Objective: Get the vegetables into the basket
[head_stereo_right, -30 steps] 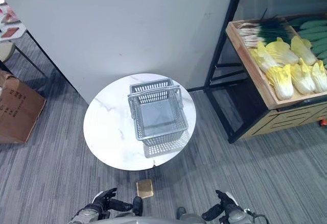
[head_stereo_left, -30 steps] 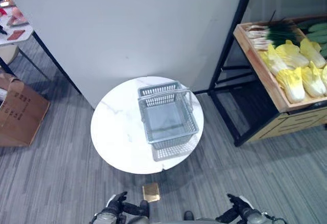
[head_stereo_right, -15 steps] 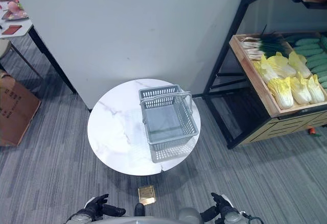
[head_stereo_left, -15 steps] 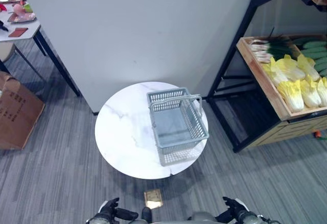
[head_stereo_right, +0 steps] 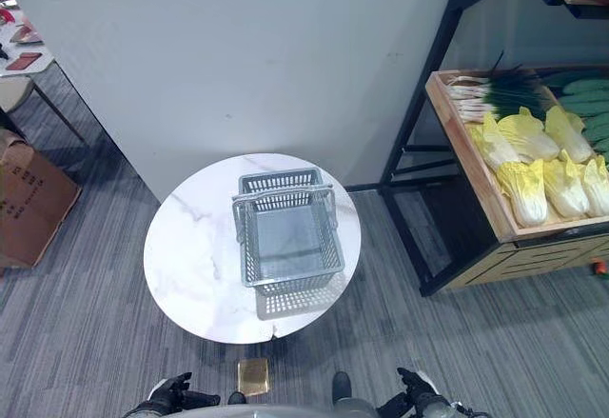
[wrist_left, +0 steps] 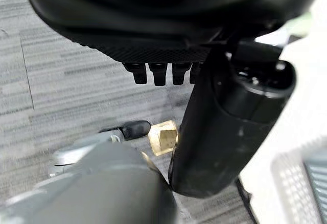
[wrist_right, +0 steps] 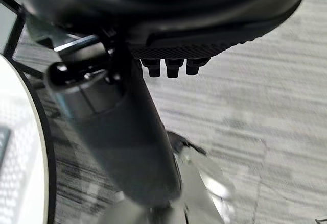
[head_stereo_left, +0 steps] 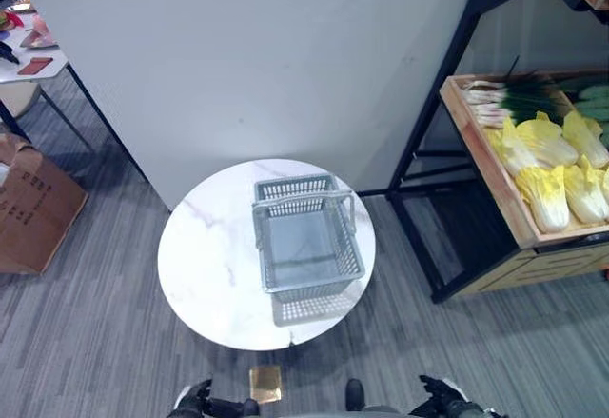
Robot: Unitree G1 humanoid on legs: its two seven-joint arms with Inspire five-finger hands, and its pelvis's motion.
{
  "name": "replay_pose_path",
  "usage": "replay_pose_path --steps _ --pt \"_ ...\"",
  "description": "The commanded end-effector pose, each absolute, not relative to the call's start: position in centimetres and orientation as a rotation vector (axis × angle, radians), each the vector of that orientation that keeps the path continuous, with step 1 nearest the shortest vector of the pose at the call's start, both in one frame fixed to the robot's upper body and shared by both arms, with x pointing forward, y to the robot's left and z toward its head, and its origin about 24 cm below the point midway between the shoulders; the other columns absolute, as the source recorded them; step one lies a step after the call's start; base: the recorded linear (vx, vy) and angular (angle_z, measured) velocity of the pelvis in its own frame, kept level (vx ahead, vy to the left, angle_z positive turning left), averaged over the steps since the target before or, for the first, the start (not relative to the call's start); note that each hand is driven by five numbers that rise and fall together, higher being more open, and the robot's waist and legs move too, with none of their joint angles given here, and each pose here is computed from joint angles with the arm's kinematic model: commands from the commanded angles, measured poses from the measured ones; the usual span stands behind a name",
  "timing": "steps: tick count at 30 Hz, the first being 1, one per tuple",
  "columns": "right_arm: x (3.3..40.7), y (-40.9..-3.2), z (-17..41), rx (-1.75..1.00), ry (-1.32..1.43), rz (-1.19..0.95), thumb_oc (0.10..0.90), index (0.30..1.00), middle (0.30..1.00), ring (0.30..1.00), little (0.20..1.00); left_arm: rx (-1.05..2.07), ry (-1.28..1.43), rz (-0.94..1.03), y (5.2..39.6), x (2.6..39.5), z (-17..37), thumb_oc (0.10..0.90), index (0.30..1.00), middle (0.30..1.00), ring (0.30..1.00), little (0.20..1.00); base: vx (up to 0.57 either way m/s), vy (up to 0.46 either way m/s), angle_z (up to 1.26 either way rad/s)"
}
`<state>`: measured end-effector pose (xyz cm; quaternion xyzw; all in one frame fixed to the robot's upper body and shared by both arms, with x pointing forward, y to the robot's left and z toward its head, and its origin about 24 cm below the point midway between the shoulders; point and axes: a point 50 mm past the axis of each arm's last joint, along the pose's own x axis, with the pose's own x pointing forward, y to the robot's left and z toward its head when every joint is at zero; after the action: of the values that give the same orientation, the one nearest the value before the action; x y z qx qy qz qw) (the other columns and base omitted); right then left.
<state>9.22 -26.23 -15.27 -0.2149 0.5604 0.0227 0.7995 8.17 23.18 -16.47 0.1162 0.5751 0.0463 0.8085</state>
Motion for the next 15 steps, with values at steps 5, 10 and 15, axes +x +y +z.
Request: replay_pose_path --steps 5,10,15 --pt "9.0 -28.2 -14.8 -0.414 1.223 -0.13 0.9 1.0 1.0 1.0 1.0 0.257 1.286 0.182 24.6 6.8 -16.4 0.9 1.0 1.0 1.0 1.0 0.05 -0.009 0.12" --pt "13.3 -36.1 -9.5 -0.573 1.046 -0.447 0.9 1.0 1.0 1.0 1.0 0.267 1.292 0.194 25.0 6.2 -16.4 0.9 1.0 1.0 1.0 1.0 0.01 0.044 0.05" --pt "22.0 -38.9 -0.6 -0.905 0.584 -0.505 0.9 1.0 1.0 1.0 1.0 0.264 1.265 0.215 25.1 6.5 -16.3 0.9 1.0 1.0 1.0 1.0 -0.01 0.055 -0.15"
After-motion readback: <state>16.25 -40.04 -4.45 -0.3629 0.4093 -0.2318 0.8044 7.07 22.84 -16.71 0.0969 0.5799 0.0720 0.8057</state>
